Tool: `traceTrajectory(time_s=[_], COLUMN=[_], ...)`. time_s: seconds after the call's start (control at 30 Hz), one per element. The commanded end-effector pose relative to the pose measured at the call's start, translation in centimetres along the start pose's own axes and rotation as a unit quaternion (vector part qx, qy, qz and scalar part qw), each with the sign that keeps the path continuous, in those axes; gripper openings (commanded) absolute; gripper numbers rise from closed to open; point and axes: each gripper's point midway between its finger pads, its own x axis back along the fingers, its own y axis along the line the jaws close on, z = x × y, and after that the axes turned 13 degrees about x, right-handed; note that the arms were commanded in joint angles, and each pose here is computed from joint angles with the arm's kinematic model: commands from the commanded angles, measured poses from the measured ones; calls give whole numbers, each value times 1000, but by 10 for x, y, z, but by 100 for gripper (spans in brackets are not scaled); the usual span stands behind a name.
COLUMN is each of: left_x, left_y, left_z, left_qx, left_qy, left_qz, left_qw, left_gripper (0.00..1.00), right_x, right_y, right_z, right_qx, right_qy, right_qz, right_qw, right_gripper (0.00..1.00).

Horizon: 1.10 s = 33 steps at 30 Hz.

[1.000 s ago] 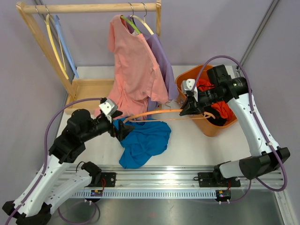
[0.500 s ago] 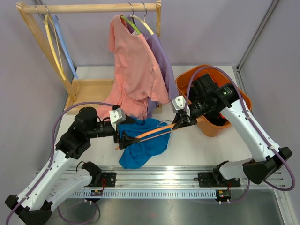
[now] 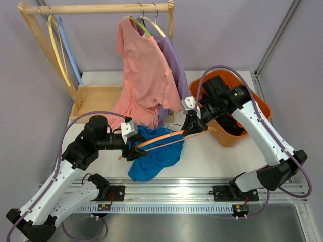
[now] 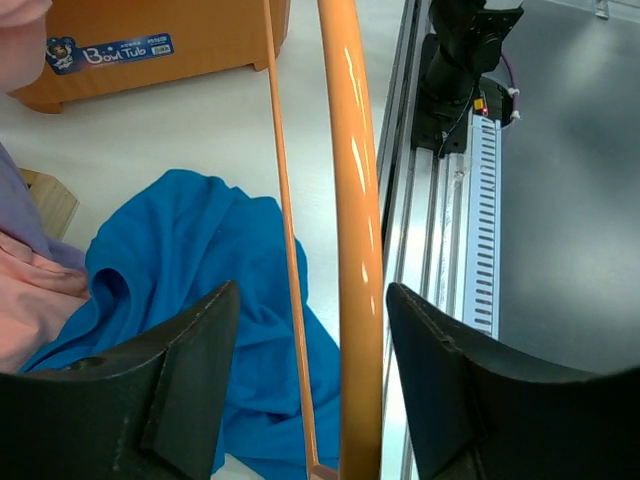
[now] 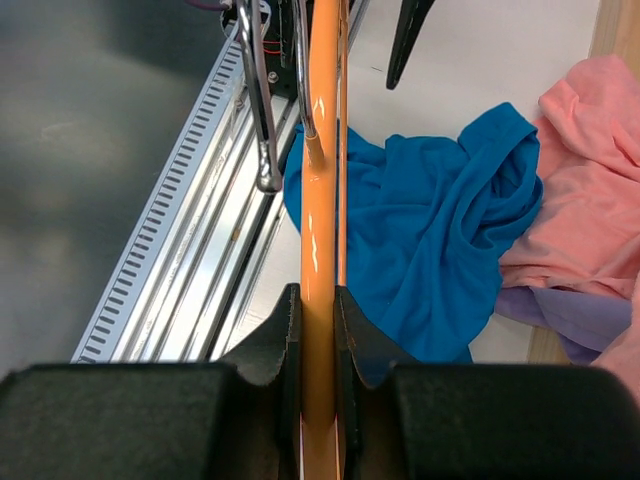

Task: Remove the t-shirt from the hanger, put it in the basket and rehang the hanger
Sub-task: Pass the hanger from the right arm to the left

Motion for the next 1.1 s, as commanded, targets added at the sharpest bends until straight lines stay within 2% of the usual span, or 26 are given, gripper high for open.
traceTrajectory(time_s=[0.0, 0.27, 0.47, 0.57, 0.7, 0.73, 0.97, 1.07], left_x=[5, 8, 11, 12, 12, 13, 20, 22], left_y=[1, 4, 0, -2, -3, -3, -8, -8], left_z=[-16, -15, -21, -25, -29, -30, -34, -32], left_qx=[-42, -50, -54, -59, -59, -56, -50, -45], left_qy=[-16, -21, -27, -30, -31, -29, -21, -18], left_qz=[-12, -28, -24, -24, -23, -23, -30, -38], left_qw=[999, 998, 998, 998, 998, 998, 998, 998], left_gripper=[61, 42, 37, 28, 8, 0, 0, 15], right_x=[4, 0, -2, -3, -3, -3, 0, 5], right_y=[33, 32, 33, 33, 31, 31, 27, 21], right_z=[-23, -21, -15, -13, -12, -12, -20, -20], right_qx=[-82, -104, -117, -125, -138, -145, -165, -167], right_qy=[-31, -37, -35, -35, -37, -38, -62, -69], right_qz=[-43, -42, -45, -46, -43, -43, -32, -22], right_qw=[995, 993, 992, 991, 989, 988, 984, 983], right_gripper=[0, 0, 0, 0, 0, 0, 0, 0])
